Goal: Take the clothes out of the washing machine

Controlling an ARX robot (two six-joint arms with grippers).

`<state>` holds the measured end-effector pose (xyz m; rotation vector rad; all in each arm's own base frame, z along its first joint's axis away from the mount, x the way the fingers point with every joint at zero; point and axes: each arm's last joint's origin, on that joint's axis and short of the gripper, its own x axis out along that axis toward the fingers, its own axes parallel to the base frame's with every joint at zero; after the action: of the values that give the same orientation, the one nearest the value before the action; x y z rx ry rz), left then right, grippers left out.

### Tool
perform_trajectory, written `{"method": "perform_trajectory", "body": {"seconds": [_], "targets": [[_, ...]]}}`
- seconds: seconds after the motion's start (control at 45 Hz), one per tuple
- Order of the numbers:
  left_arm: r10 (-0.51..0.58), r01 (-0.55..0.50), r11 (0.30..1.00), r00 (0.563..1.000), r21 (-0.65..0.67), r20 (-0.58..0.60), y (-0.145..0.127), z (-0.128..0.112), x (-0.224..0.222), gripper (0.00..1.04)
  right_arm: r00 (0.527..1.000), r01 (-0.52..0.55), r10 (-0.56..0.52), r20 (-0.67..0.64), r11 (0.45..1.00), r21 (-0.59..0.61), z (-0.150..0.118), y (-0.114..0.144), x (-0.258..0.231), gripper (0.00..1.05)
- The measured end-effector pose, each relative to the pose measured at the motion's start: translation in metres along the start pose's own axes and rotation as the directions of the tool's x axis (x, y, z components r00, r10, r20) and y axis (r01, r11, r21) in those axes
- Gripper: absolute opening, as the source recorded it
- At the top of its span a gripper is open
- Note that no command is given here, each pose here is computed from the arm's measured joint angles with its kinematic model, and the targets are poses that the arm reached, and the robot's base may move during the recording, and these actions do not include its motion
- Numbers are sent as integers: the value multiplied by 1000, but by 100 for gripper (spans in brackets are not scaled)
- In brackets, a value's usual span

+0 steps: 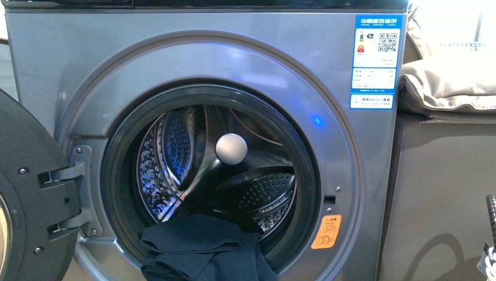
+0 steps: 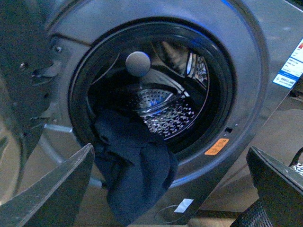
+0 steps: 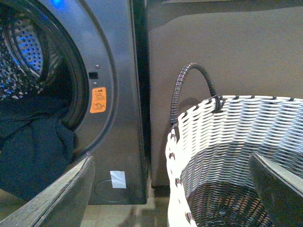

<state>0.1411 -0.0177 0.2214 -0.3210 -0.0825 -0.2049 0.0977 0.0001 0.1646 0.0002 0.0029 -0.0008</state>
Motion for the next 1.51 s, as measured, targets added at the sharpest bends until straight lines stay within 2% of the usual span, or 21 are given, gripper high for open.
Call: {"method": "perform_trajectory", "body": {"seconds": [0.2, 0.444, 0.6, 1.067, 1.289, 1.511], "targets": [[-30, 29, 999, 999, 30, 45, -5, 13, 44, 98, 1000, 0, 0, 0, 1000, 0, 0, 0, 0, 97], [-28, 31, 998, 998, 52, -58, -1, -3, 104, 98, 1000, 0, 0, 0, 1000, 0, 0, 0, 0, 97], [-29, 41, 995, 991, 88, -134, -3, -17, 145, 98, 1000, 0, 0, 0, 1000, 0, 0, 0, 0, 97], [72, -5, 976, 952, 219, -298, -2, -73, 241, 98, 1000, 0, 0, 0, 1000, 0, 0, 0, 0, 97], [84, 2, 971, 932, 239, -351, 1, -96, 267, 98, 1000, 0, 0, 0, 1000, 0, 0, 0, 0, 97], [51, 46, 971, 918, 234, -392, -12, -113, 289, 98, 1000, 0, 0, 0, 1000, 0, 0, 0, 0, 97]]}}
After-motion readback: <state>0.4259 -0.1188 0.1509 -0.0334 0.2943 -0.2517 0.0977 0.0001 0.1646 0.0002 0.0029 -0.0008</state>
